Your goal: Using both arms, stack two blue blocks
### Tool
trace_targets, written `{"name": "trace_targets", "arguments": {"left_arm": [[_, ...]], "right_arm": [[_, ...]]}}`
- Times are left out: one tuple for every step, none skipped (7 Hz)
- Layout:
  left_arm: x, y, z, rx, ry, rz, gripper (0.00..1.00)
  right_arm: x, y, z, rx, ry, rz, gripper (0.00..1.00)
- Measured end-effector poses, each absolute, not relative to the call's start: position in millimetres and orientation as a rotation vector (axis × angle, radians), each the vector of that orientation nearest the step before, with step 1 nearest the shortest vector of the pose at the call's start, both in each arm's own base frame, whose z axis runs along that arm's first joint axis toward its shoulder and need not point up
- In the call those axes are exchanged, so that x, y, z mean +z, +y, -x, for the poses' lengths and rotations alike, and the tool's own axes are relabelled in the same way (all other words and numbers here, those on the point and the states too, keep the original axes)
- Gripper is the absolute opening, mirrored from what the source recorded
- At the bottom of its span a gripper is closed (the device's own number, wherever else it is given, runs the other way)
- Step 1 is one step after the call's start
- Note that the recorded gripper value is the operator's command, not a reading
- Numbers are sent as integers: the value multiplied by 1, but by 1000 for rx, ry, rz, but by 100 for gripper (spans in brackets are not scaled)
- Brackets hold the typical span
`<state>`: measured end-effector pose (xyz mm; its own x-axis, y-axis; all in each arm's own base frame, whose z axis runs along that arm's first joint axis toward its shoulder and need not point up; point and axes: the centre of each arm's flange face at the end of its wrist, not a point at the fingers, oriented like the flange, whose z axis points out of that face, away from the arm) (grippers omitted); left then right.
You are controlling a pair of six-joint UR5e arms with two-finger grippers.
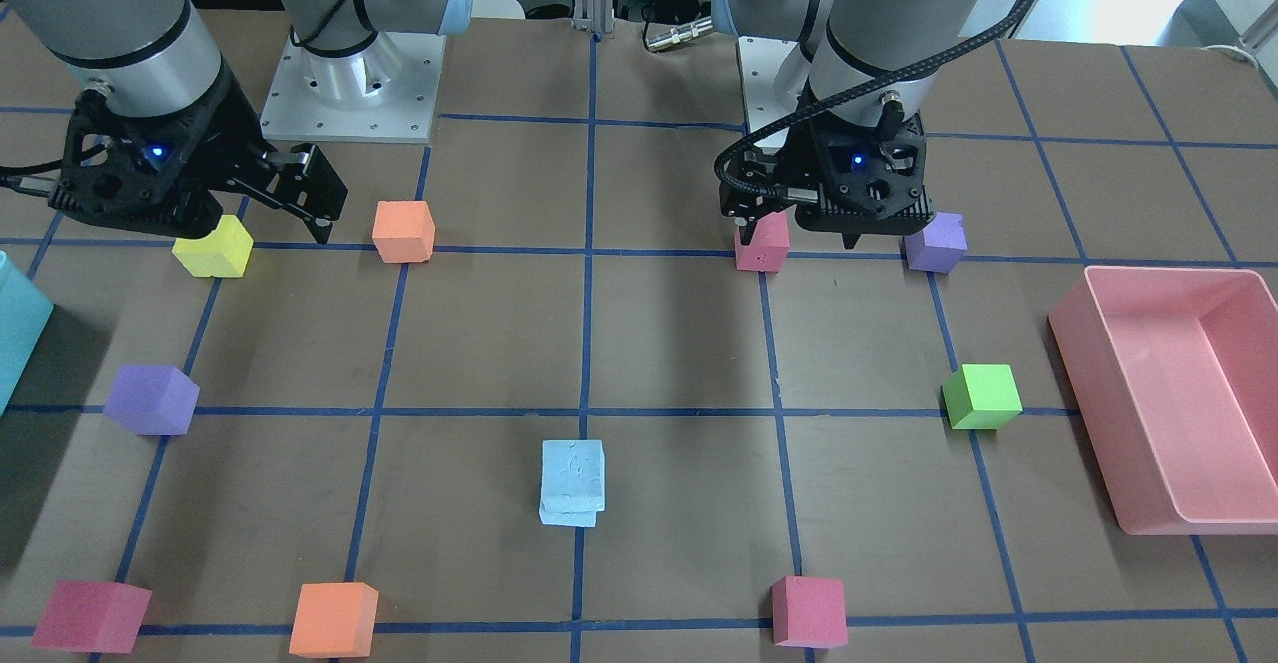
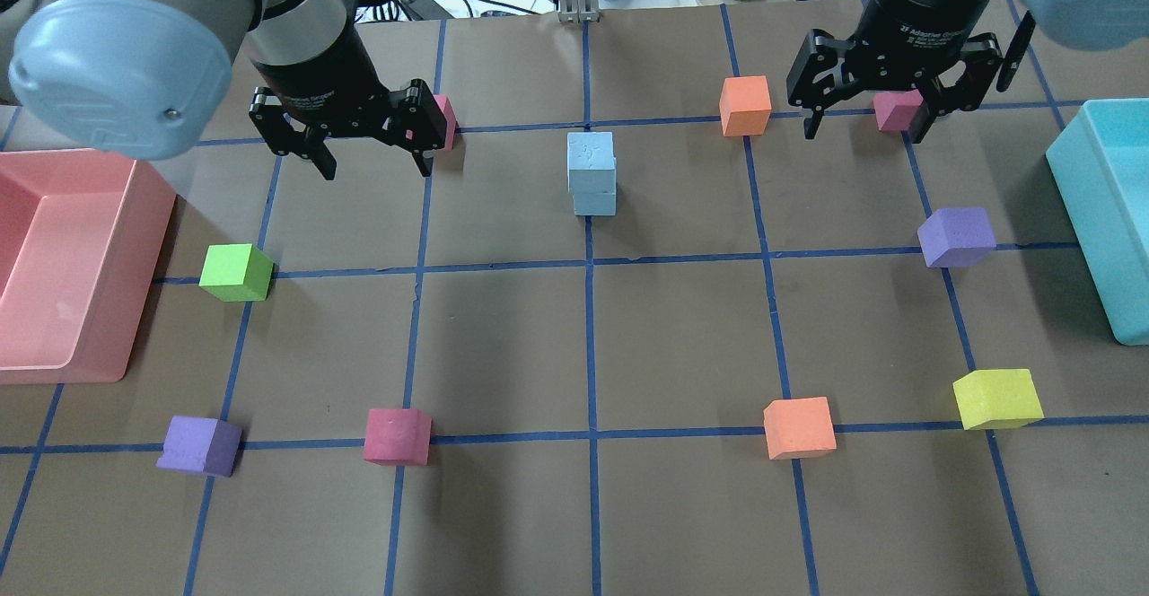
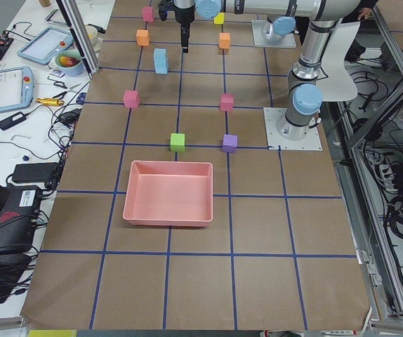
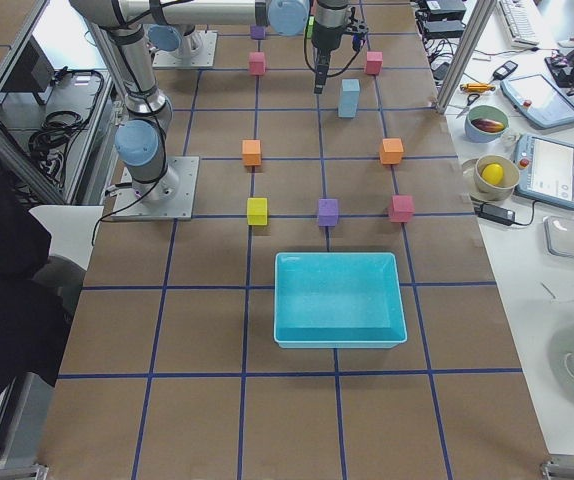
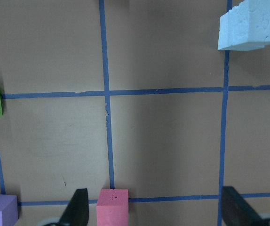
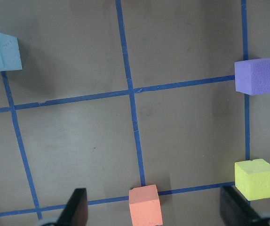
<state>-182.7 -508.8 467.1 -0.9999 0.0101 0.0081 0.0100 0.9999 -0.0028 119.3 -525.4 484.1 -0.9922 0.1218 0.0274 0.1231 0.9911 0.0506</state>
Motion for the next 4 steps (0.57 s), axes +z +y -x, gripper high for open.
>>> {"name": "trace_targets", "arguments": {"left_arm": [[468, -508, 178, 0, -3136, 0, 100], [471, -507, 177, -5, -3137, -11, 100], [478, -508, 177, -14, -3140, -13, 100], [484, -511, 177, -24, -3144, -16, 100]], "right_arm": [[484, -525, -119, -82, -3110, 191, 100], [484, -525, -119, -83, -3110, 190, 100], [483, -525, -119, -84, -3110, 187, 100], [483, -525, -119, -85, -3110, 184, 100]]}}
